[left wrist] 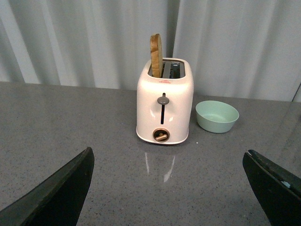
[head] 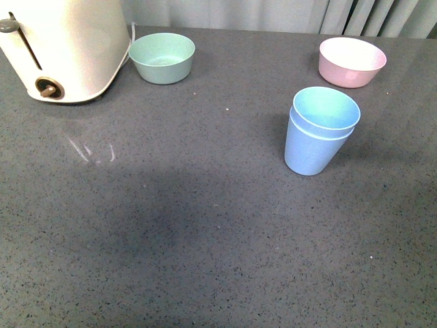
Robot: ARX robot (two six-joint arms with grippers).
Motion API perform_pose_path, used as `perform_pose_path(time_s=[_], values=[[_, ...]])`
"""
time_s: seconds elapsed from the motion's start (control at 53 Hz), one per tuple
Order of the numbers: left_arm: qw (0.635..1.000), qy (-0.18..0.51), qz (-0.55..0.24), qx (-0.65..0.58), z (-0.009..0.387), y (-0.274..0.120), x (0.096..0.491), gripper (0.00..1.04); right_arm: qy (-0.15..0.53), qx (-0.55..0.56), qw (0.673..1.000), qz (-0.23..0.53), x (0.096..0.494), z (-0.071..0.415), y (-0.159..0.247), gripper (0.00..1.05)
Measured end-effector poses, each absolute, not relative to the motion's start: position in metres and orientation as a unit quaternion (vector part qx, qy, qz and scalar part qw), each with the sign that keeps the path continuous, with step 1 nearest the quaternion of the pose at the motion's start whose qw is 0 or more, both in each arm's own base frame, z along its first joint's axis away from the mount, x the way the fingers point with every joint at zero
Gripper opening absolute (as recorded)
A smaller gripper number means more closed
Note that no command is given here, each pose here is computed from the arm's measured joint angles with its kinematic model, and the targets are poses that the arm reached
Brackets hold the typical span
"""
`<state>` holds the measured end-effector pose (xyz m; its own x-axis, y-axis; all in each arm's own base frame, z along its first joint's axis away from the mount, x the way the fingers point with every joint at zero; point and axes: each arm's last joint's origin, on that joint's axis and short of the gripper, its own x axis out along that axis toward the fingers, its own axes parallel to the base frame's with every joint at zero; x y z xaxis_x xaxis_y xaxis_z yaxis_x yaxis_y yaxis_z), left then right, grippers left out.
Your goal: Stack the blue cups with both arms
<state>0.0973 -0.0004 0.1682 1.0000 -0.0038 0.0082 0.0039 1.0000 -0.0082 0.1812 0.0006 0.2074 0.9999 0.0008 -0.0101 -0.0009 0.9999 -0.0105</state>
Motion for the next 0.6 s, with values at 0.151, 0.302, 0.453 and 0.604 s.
perform_pose_path(time_s=[0.151,0.302,0.453,0.604], values=[[1.000,-0.004,-0.002,-0.004,0.168,0.000,0.097,0.96,0.004,-0.005,1.000,0.000,0.167,0.196,0.000,0.02],[1.000,-0.004,-0.002,-0.004,0.168,0.000,0.097,0.96,0.003,-0.005,1.000,0.002,0.153,0.187,0.001,0.02],[1.000,-0.004,-0.002,-0.004,0.168,0.000,0.097,0.96,0.005,-0.005,1.000,0.002,0.142,0.180,0.000,0.02],[1.000,-0.004,-0.002,-0.004,0.168,0.000,0.097,0.96,0.004,-0.005,1.000,0.002,0.135,0.176,0.000,0.02]])
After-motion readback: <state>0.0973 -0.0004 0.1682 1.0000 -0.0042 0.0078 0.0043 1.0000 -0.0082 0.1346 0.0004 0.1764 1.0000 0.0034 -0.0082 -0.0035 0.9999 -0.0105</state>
